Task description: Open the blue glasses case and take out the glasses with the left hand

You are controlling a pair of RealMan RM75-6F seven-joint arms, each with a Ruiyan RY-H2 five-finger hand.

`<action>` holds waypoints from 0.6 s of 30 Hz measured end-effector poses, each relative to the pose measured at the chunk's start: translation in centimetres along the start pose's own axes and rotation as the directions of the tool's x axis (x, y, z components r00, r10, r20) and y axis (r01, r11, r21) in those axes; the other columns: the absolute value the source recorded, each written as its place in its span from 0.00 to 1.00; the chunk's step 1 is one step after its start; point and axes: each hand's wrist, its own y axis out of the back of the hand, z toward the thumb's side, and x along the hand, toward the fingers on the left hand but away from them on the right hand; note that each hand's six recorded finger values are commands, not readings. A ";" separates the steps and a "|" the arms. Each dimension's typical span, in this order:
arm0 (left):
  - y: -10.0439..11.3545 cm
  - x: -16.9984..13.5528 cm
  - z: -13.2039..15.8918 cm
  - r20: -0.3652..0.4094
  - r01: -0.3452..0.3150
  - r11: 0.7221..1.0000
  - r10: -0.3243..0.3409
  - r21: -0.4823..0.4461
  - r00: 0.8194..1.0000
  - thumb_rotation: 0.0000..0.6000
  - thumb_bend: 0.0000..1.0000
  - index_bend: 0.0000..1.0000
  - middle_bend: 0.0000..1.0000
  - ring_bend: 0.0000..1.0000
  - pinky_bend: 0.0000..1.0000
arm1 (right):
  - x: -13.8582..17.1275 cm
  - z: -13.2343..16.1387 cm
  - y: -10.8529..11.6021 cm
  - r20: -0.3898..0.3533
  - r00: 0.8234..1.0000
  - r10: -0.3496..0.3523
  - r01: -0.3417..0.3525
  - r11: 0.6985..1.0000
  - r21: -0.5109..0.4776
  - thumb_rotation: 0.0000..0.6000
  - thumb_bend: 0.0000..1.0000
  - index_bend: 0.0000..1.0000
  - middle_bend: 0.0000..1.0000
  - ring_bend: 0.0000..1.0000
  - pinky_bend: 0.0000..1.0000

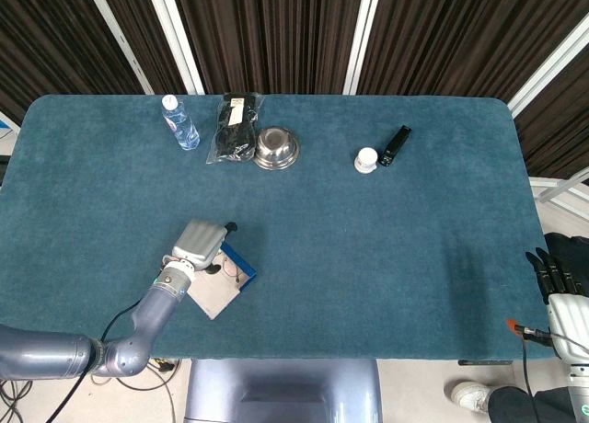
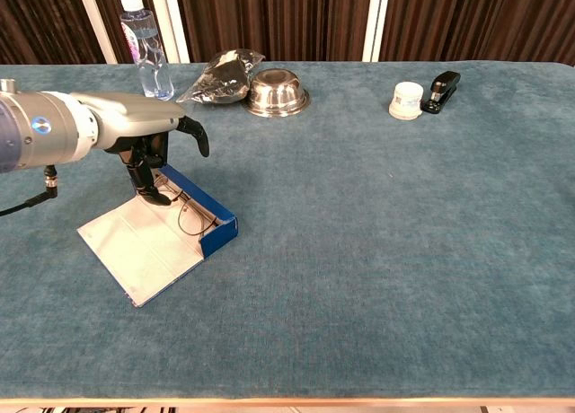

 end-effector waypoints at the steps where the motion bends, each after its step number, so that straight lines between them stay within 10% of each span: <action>1: -0.1 0.2 -0.1 -0.006 0.004 1.000 -0.004 0.006 1.000 1.00 0.19 0.23 0.98 0.87 0.88 | 0.0 0.0 0.0 0.000 1.000 0.000 0.000 1.000 0.000 1.00 0.15 0.00 0.00 0.00 0.21; 18: -1.4 0.5 -2.3 -0.088 0.071 0.996 -0.067 0.050 0.994 1.00 0.19 0.32 0.99 0.88 0.89 | 0.0 0.0 0.0 0.003 1.000 -0.003 0.003 1.000 0.001 1.00 0.16 0.00 0.00 0.00 0.21</action>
